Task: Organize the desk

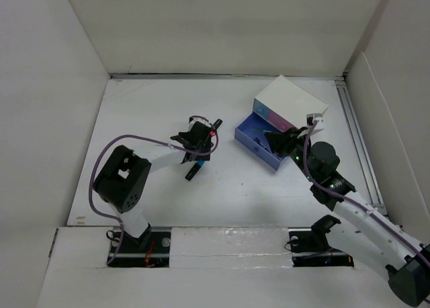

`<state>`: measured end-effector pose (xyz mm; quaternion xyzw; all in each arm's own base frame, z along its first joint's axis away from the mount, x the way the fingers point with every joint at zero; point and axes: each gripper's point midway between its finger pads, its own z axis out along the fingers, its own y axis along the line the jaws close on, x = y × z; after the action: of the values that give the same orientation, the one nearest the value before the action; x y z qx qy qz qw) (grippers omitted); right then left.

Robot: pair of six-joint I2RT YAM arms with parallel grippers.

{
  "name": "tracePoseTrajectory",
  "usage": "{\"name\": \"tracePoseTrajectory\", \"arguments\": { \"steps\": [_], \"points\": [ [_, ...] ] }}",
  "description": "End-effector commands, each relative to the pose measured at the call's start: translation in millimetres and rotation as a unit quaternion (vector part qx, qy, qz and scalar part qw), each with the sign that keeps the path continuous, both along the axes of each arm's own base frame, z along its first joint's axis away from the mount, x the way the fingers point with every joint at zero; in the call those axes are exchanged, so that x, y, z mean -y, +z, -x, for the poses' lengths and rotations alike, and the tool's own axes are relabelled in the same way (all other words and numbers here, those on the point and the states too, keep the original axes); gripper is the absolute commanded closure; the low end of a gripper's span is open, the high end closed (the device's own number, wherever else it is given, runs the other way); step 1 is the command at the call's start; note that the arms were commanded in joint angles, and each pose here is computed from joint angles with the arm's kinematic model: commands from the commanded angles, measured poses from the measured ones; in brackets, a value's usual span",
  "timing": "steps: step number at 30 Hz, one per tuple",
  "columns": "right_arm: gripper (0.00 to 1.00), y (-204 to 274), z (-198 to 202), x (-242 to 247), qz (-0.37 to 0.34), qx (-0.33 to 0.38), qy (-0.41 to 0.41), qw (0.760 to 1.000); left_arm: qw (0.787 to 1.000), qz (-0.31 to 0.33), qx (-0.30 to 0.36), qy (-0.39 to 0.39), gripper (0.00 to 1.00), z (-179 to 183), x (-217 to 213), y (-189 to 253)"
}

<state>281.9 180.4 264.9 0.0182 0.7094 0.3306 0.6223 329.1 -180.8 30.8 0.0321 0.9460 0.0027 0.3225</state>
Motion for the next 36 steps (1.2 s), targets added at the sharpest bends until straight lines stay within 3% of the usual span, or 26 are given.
{"name": "tracePoseTrajectory", "arguments": {
  "steps": [1, 16, 19, 23, 34, 36],
  "points": [
    [0.62, 18, 3, -5, -0.016, 0.026, 0.011, 0.999, 1.0, 0.008, 0.027, 0.0, 0.35, -17, 1, 21],
    [0.62, 15, 2, -8, -0.015, 0.022, 0.016, 1.0, 0.999, 0.01, 0.035, 0.032, 0.38, -31, -11, 18],
    [0.62, 15, 1, -7, -0.014, 0.023, 0.013, 1.0, 0.999, 0.008, 0.021, 0.035, 0.44, -33, -12, 7],
    [0.62, 13, 0, -7, -0.013, 0.02, 0.013, 1.0, 0.999, 0.009, 0.013, 0.035, 0.72, -31, -11, 3],
    [0.62, 13, -1, -6, -0.011, 0.02, 0.006, 1.0, 0.999, 0.006, -0.024, 0.029, 0.72, -9, -10, -4],
    [0.62, 13, -1, -5, -0.013, 0.021, 0.006, 1.0, 0.999, -0.006, -0.037, 0.034, 0.78, -1, -13, -13]
  ]
}}
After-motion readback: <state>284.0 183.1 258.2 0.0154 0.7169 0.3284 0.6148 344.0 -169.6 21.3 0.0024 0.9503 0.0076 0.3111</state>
